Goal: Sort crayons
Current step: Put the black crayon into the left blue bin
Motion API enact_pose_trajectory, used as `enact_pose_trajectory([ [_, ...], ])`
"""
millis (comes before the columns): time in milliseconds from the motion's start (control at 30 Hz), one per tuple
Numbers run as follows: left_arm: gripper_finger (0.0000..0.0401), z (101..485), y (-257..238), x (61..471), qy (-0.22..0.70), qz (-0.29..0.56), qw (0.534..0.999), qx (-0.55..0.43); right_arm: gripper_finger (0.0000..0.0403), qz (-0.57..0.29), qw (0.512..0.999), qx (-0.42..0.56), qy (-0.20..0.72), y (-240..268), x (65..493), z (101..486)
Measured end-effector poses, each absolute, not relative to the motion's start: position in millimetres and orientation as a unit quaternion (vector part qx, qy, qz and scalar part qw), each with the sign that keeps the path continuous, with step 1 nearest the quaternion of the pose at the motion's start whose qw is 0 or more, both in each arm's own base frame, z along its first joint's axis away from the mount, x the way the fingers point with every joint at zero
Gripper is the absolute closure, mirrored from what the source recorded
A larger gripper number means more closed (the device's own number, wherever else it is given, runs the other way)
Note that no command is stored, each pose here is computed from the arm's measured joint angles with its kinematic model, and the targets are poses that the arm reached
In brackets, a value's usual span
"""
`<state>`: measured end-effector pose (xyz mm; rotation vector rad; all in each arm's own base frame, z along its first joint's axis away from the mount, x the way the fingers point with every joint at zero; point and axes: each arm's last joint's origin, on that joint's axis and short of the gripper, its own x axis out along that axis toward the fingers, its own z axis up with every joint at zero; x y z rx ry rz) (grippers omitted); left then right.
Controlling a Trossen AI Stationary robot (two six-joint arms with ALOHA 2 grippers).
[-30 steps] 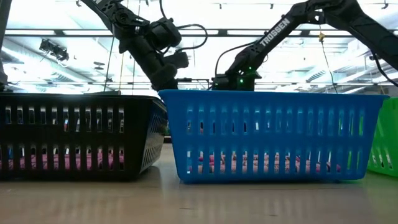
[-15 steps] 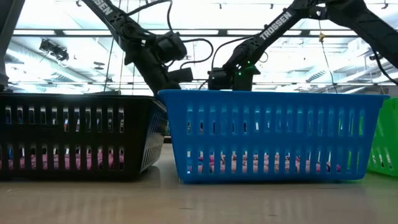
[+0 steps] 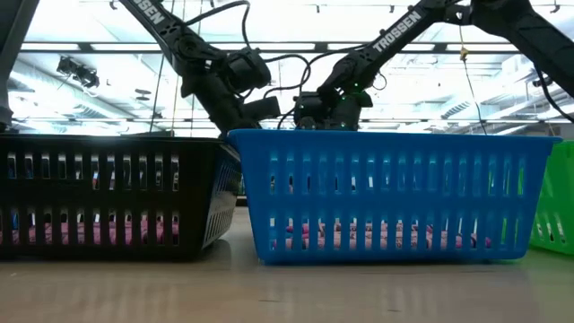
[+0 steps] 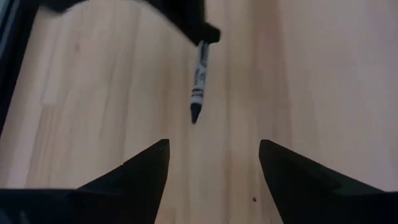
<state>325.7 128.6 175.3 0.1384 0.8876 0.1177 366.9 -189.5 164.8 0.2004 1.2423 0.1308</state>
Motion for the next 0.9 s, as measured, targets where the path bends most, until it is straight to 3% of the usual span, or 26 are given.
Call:
enact_pose_trajectory([
  [367,0.0169,179,106,338,0.406,-0.012,0.893,0.195,0.0398,0.113,0.82,0.167,0.536,-185,370,168],
  [900,0.0187,181,68,348,0.43,0.023,0.832,0.35,0.0398,0.174,0.83,0.238,0.474,-182,375,173],
])
